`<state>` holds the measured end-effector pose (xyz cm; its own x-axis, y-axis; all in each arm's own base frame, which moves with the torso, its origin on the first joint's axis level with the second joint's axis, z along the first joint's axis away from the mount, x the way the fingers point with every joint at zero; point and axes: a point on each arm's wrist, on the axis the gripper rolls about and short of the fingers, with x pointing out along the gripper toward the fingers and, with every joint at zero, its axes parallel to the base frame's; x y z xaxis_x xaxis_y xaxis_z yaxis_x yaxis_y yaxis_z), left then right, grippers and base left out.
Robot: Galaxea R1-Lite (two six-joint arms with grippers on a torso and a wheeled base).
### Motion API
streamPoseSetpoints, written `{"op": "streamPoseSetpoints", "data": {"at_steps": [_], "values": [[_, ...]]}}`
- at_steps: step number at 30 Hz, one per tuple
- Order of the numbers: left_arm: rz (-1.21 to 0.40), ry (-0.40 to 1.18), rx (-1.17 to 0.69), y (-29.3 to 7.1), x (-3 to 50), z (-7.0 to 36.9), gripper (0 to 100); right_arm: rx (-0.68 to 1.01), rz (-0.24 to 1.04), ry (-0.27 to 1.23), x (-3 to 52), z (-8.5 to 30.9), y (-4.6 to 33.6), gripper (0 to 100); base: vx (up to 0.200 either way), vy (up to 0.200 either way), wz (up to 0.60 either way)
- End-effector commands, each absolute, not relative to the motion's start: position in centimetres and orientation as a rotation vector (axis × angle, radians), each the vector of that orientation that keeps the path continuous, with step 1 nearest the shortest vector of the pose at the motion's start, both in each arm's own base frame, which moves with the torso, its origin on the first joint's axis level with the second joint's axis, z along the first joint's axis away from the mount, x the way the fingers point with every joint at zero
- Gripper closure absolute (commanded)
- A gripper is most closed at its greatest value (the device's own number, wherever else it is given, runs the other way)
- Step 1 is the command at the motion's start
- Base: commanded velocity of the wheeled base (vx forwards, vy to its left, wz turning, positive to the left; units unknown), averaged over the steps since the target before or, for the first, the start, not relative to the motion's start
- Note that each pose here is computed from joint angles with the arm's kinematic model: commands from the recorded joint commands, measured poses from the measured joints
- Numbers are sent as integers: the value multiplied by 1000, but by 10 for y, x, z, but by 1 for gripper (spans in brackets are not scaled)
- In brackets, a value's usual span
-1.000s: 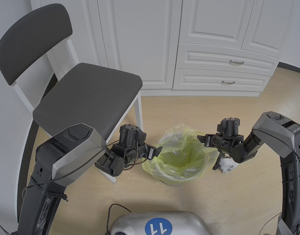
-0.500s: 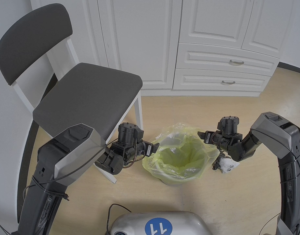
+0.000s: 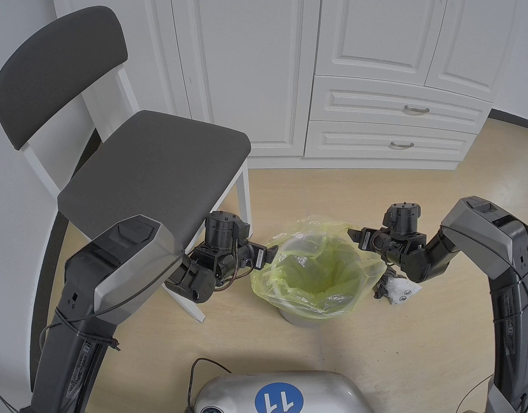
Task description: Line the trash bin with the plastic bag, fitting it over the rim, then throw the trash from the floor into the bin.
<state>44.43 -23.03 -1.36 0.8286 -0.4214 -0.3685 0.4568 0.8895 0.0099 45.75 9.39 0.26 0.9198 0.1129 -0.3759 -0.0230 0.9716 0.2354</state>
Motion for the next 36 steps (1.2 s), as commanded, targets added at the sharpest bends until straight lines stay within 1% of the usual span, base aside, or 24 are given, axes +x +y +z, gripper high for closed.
{"op": "streamPoseSetpoints", "data": {"at_steps": [1,14,20,31,36], "values": [[-465,365,98,-230,445,-12,0,227,73,406,455,5,94,0,0,0,0],[-440,343,76,-222,461,-14,0,257,65,392,460,8,90,0,0,0,0],[-434,318,36,-226,469,-13,0,261,62,393,463,4,90,0,0,0,0],[-430,306,5,-233,484,-35,0,260,44,434,472,-23,87,0,0,0,0],[-392,307,-74,-229,502,-36,0,316,18,427,484,-31,84,0,0,0,0]]}}
